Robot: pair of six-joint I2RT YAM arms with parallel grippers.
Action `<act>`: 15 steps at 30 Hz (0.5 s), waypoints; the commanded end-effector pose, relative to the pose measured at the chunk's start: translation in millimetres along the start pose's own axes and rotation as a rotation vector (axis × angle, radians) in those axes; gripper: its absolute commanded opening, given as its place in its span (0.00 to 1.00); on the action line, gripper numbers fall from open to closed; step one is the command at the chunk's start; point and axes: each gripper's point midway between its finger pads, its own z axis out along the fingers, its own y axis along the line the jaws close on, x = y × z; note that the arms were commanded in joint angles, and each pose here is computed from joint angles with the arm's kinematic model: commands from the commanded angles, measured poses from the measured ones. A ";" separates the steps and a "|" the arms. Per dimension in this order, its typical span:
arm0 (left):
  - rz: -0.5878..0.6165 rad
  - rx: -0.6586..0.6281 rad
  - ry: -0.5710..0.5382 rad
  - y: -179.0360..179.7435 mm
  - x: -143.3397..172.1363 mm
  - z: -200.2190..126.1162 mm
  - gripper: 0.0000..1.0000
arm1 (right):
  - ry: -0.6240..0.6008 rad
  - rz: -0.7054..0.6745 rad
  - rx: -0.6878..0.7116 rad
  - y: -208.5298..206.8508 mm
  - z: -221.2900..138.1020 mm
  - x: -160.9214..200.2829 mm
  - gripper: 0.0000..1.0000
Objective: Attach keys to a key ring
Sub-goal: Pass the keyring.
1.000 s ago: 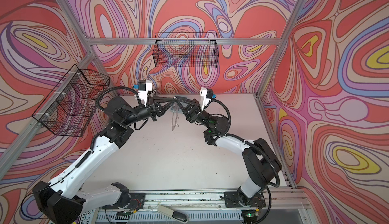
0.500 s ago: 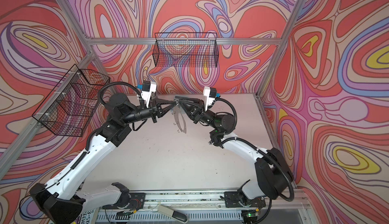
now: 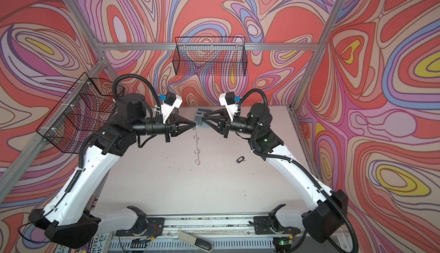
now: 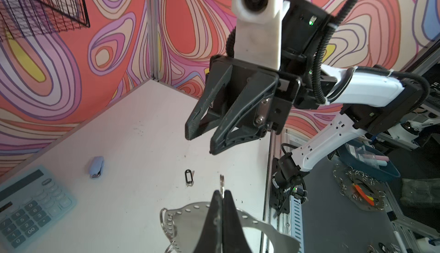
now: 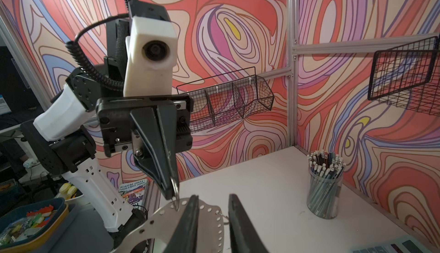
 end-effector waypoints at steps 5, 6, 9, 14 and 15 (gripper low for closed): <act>0.006 0.001 0.089 -1.5 18.2 -3.7 0.00 | 0.121 0.025 -0.141 13.2 5.0 27.9 0.22; 0.008 -0.004 0.094 -0.4 18.4 -3.9 0.00 | 0.129 0.026 -0.149 13.7 4.9 29.3 0.22; 0.004 0.000 0.099 0.4 19.8 -2.4 0.00 | 0.139 0.036 -0.185 17.5 5.2 32.7 0.22; 0.002 0.017 0.083 -1.2 17.1 -0.8 0.00 | 0.150 0.046 -0.203 18.6 6.6 37.2 0.21; 0.002 0.019 0.083 -1.0 17.0 -0.4 0.00 | 0.149 0.046 -0.214 20.1 6.6 36.4 0.20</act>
